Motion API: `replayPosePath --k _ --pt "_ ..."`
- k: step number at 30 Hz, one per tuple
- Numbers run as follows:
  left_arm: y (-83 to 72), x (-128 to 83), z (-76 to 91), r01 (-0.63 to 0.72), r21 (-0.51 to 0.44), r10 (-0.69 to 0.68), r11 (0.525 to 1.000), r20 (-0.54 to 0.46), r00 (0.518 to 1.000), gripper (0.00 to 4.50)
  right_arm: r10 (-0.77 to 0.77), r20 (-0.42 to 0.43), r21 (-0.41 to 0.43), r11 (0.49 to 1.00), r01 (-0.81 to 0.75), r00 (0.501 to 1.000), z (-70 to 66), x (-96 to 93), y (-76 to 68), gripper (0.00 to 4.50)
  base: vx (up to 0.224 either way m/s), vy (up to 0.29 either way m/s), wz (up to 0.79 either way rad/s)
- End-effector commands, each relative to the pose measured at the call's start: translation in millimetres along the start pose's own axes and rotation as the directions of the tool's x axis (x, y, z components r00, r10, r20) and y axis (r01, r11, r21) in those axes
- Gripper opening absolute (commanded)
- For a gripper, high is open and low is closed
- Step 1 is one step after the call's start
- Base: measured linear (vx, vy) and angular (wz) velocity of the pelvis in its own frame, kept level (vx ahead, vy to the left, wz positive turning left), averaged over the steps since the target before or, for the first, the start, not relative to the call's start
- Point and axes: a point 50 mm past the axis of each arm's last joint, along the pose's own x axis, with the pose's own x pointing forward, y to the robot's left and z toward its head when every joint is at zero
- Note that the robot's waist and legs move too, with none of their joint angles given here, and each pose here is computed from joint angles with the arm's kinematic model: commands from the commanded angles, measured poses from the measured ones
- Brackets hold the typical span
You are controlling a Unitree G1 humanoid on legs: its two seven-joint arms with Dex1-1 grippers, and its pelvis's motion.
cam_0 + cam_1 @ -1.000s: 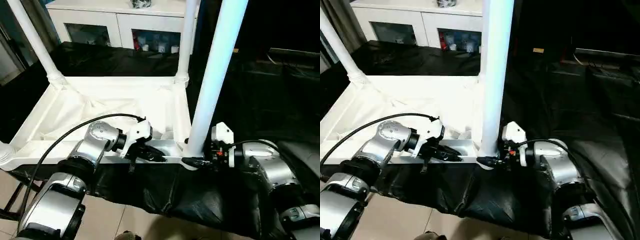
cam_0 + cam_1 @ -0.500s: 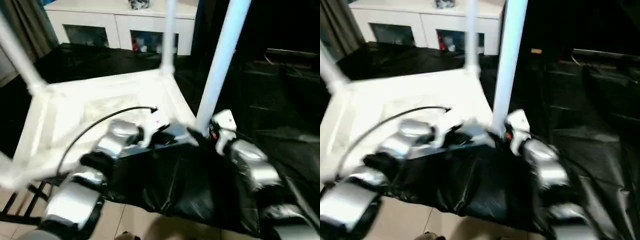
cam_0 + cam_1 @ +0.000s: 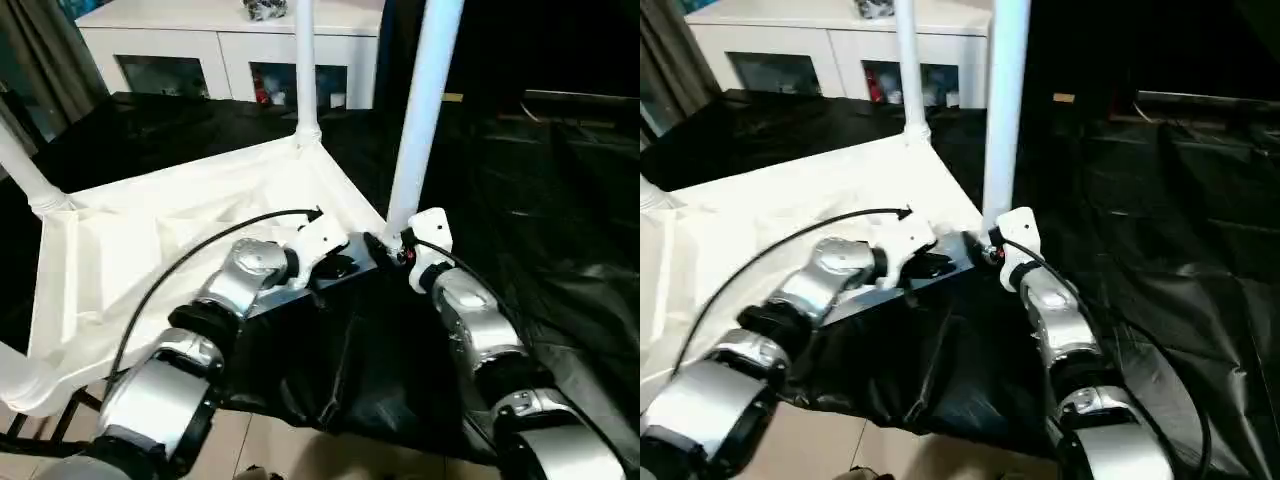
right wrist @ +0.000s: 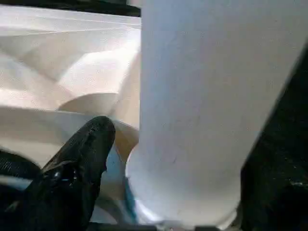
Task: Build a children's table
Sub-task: Rotate leg to tighten
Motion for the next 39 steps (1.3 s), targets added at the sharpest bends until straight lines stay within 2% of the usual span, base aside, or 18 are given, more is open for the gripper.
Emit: replayPosePath --k 1,5,10,13,14,16,18,19,22,23,26,28,32,34,35,36,37,39 --pt "-4.0 -3 6.8 0.083 0.077 -0.086 0.994 0.033 0.996 0.00 0.137 0.024 -0.034 0.990 -0.136 0.990 3.3 -1.9 8.4 4.26 0.000 0.000 0.00" --pt "-4.1 -14 4.0 0.159 0.093 -0.164 0.983 0.054 0.985 0.00 0.307 0.003 -0.057 0.950 -0.306 0.952 0.9 -16.2 4.0 4.26 0.000 0.000 0.00" --pt "-3.5 -30 -2.2 0.262 0.119 -0.268 0.958 0.032 0.963 0.00 0.524 -0.062 -0.080 0.846 -0.527 0.850 -1.3 -36.3 0.3 4.26 0.000 0.000 0.00" --pt "-4.9 -35 -4.0 0.303 0.128 -0.309 0.944 0.026 0.951 0.00 0.564 -0.074 -0.082 0.818 -0.569 0.822 0.1 -40.6 -1.6 4.26 0.000 0.000 0.00" --pt "-6.0 -37 -4.5 0.321 0.140 -0.327 0.937 0.022 0.945 0.00 0.580 -0.079 -0.079 0.807 -0.585 0.811 0.7 -42.2 -2.2 3.98 0.000 0.000 0.00" --pt "-9.1 -39 -5.1 0.366 0.150 -0.373 0.918 0.024 0.927 0.00 0.616 -0.086 -0.075 0.780 -0.622 0.783 2.4 -45.2 -2.5 3.98 0.000 0.000 0.00" --pt "-12.6 -41 -5.5 0.411 0.151 -0.419 0.899 0.030 0.907 0.00 0.655 -0.092 -0.062 0.748 -0.661 0.750 3.3 -47.9 -1.3 3.62 0.000 0.000 0.00" --pt "-13.7 -41 -5.8 0.423 0.153 -0.432 0.893 0.028 0.902 0.00 0.666 -0.097 -0.058 0.738 -0.672 0.740 3.1 -48.7 -0.4 3.62 0.000 0.000 0.00" --pt "-14.8 -41 -6.4 0.439 0.149 -0.447 0.886 0.025 0.894 0.00 0.681 -0.104 -0.052 0.724 -0.687 0.725 2.9 -50.0 0.5 3.55 0.000 0.000 0.00" --pt "-14.8 -41 -6.4 0.439 0.149 -0.447 0.886 0.025 0.894 0.00 0.681 -0.104 -0.052 0.724 -0.687 0.725 2.9 -50.0 0.5 3.30 0.000 0.000 0.00" --pt "-14.8 -40 -6.5 0.440 0.152 -0.448 0.885 0.020 0.894 0.00 0.697 -0.112 -0.047 0.708 -0.704 0.708 2.3 -51.4 3.4 3.17 0.000 0.000 0.00" --pt "-13.7 -38 -7.5 0.426 0.135 -0.432 0.895 0.018 0.902 0.00 0.687 -0.095 -0.036 0.720 -0.693 0.720 2.3 -50.5 5.6 2.96 0.000 0.000 0.00" --pt "-12.2 -31 -8.3 0.377 0.078 -0.379 0.923 0.020 0.925 0.00 0.621 -0.045 0.003 0.784 -0.621 0.783 0.0 -48.4 8.1 2.74 0.000 0.000 0.00" --pt "-9.4 -21 -6.4 0.296 0.049 -0.297 0.954 0.009 0.955 0.00 0.491 -0.030 0.031 0.871 -0.490 0.871 -5.2 -41.0 8.6 2.70 0.000 0.000 0.00" --pt "-9.4 -21 -6.4 0.296 0.049 -0.297 0.954 0.009 0.955 0.00 0.491 -0.030 0.031 0.871 -0.490 0.871 -5.2 -41.0 8.6 2.70 0.000 0.000 0.00" --pt "-6.9 -12 -5.0 0.211 0.028 -0.211 0.977 -0.019 0.977 0.00 0.350 -0.031 0.050 0.936 -0.348 0.936 -9.3 -31.9 8.4 2.70 0.000 0.000 0.00" --pt "-6.8 -11 -4.9 0.209 0.028 -0.209 0.977 -0.020 0.978 0.00 0.345 -0.031 0.050 0.938 -0.344 0.938 -9.5 -31.6 8.4 2.69 0.000 0.000 0.00" --pt "-6.4 0 -0.6 0.136 0.004 -0.136 0.991 -0.019 0.991 0.00 0.187 -0.047 0.075 0.980 -0.183 0.981 -13.3 -21.2 9.4 2.68 0.000 0.000 0.00"
